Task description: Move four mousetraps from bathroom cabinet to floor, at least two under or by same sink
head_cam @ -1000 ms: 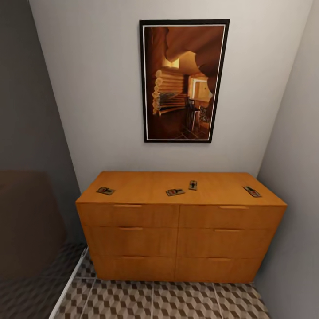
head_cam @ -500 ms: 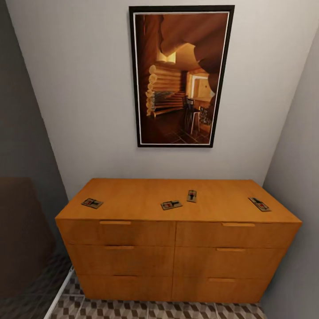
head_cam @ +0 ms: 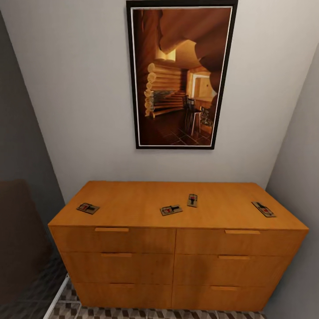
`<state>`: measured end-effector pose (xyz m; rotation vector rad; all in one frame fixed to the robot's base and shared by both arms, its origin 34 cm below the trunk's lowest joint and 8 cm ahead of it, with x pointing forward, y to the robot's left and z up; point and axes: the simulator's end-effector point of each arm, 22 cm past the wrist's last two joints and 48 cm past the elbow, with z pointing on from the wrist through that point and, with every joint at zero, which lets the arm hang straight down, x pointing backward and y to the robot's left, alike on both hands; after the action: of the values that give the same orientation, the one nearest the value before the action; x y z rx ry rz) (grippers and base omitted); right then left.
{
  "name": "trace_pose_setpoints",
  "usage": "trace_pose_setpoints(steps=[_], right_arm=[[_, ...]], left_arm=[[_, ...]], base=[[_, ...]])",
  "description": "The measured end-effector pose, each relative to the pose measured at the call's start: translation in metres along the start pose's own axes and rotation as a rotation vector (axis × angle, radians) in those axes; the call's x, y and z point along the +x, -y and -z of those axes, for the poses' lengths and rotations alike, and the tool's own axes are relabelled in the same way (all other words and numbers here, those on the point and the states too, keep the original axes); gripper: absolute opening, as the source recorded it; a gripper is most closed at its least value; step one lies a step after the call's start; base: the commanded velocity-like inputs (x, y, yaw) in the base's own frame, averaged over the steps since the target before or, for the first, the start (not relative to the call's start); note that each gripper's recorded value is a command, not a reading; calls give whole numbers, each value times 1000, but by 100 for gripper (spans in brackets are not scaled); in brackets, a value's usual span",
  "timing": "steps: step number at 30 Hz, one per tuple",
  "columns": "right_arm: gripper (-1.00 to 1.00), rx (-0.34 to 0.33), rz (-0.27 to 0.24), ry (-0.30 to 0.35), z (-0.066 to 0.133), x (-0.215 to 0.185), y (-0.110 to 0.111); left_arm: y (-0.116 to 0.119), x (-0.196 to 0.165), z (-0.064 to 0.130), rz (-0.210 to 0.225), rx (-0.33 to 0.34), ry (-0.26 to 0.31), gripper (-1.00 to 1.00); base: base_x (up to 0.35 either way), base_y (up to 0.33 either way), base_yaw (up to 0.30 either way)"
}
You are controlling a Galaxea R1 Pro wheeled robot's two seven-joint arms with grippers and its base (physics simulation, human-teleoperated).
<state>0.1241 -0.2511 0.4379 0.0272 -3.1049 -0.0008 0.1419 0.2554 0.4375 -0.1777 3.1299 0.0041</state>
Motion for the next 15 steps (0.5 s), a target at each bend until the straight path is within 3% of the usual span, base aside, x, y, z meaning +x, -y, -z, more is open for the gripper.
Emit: trace_pose_setpoints(steps=[15], right_arm=[[100, 0, 0, 0, 0, 0, 0]], left_arm=[[0, 0, 0, -2, 0, 1, 100]], base=[[3, 0, 0]])
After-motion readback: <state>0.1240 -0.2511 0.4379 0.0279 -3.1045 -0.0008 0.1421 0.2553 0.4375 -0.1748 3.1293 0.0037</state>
